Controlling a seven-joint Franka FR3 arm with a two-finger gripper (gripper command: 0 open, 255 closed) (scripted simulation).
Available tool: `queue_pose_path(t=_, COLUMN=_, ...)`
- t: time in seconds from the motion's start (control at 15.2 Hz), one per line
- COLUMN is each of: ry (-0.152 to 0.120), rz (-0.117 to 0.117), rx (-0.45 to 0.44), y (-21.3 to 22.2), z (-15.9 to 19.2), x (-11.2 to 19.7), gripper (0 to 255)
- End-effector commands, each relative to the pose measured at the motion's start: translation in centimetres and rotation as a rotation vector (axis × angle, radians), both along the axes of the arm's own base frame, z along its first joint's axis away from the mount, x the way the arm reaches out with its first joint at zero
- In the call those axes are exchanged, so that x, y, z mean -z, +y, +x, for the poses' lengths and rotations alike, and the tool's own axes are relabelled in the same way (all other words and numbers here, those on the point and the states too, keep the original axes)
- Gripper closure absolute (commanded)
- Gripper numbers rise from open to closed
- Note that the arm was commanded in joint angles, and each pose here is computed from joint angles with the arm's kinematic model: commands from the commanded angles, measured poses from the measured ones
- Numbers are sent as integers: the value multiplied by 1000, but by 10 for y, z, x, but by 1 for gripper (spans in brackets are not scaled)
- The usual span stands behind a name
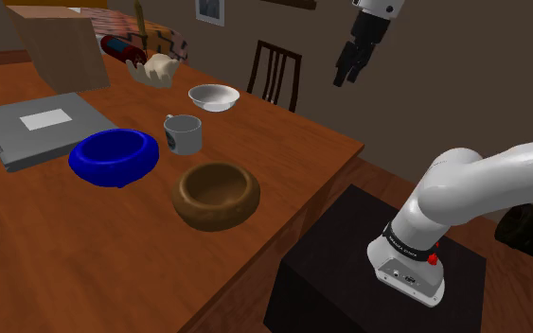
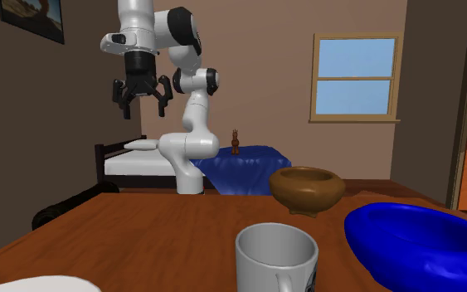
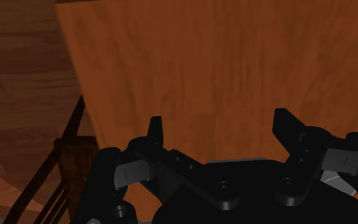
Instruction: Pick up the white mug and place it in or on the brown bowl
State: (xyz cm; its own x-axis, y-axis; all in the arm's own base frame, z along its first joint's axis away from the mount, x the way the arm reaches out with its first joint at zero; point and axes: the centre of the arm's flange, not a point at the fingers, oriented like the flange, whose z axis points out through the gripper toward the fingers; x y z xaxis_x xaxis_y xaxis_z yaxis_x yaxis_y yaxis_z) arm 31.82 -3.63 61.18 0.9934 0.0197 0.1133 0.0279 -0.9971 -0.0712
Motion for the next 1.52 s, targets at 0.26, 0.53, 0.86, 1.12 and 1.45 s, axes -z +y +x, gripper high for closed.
queue_pose_path(t=0.26, ry=-2, rz=0, rx=-5, y=32, z=38, x=17, gripper=0)
queue_pose_path(t=0.53, ry=-5, rz=0, rx=-9, y=64, z=76, x=34, gripper=0)
queue_pose_path(t=0.86, ry=-7, rz=-1, rx=-15, y=105, z=123, x=55, gripper=0)
queue_pose_path(t=1.12, ry=-10, rz=-1, rx=-20, y=138, z=161, x=72, gripper=0)
queue_pose_path(t=1.45, ry=-13, rz=-1, rx=-25, y=179, z=208, x=92, gripper=0)
